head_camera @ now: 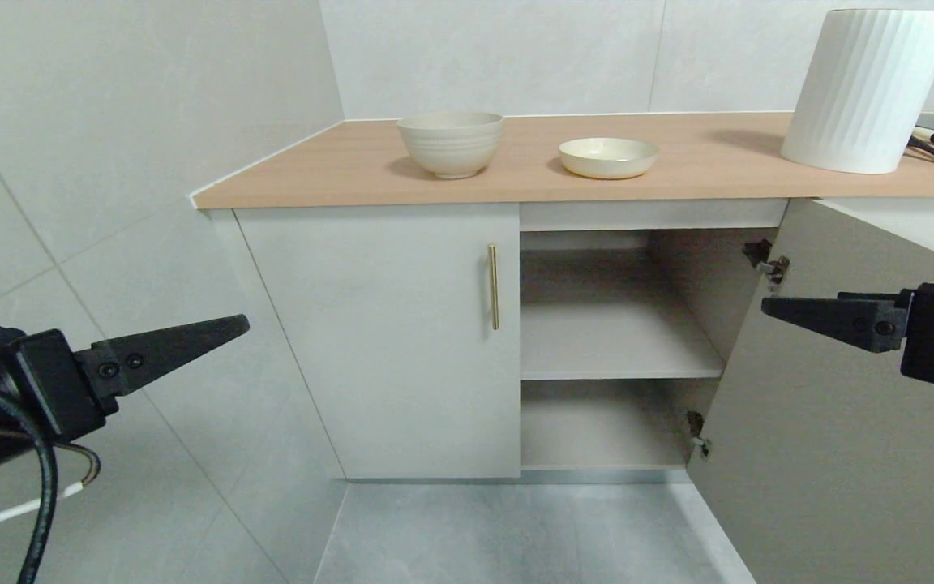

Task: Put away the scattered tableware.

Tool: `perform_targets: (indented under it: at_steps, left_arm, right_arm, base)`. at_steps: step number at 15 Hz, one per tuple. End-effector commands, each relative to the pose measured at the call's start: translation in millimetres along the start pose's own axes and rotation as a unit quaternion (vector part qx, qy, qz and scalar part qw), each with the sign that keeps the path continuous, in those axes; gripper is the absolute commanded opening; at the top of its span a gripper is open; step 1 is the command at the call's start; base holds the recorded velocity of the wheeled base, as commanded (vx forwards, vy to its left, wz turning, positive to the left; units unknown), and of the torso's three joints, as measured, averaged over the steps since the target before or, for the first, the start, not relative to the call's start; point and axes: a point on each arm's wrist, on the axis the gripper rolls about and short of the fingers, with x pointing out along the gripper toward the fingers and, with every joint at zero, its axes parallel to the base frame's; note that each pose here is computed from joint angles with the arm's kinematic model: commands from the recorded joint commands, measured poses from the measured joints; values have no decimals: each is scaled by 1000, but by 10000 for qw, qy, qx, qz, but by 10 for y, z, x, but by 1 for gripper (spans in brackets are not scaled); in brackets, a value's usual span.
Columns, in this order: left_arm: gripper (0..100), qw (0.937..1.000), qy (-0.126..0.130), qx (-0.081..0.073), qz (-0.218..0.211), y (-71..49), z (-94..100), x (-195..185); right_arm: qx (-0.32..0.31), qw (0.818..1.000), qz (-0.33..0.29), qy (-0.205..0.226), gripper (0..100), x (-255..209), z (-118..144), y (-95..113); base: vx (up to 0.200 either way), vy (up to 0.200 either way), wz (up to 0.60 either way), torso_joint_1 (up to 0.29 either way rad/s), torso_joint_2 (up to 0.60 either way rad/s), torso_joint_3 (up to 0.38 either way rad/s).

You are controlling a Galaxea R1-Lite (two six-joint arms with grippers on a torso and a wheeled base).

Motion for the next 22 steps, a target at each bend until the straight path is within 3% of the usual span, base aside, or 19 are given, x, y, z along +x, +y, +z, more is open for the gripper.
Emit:
perform_targets:
  at_steps: [1,4,12,15,22]
  left_arm:
    - [100,10000,11,-15,73,12,16,42]
    - [100,9985,-151,2,520,29,55,63]
    - [100,9983,-180,15,558,20,56,40]
    - [100,9983,-159,88,558,12,53,15]
    - [100,9982,-158,85,574,17,53,19]
  right_arm:
    - [3,10000,-42,-9,100,18,12,1]
    - [10,9995,-325,-38,100,55,25,-10]
    - [8,9995,-324,-46,100,54,29,-7]
    - [3,9995,-302,-42,100,54,27,1]
    - [-14,9997,-231,-14,100,43,9,24]
  base:
    - [0,0,0,0,0,0]
    - [0,0,0,0,0,0]
    - [0,0,0,0,0,0]
    - [200,0,0,9,-2,2]
    - [200,0,0,0,0,2]
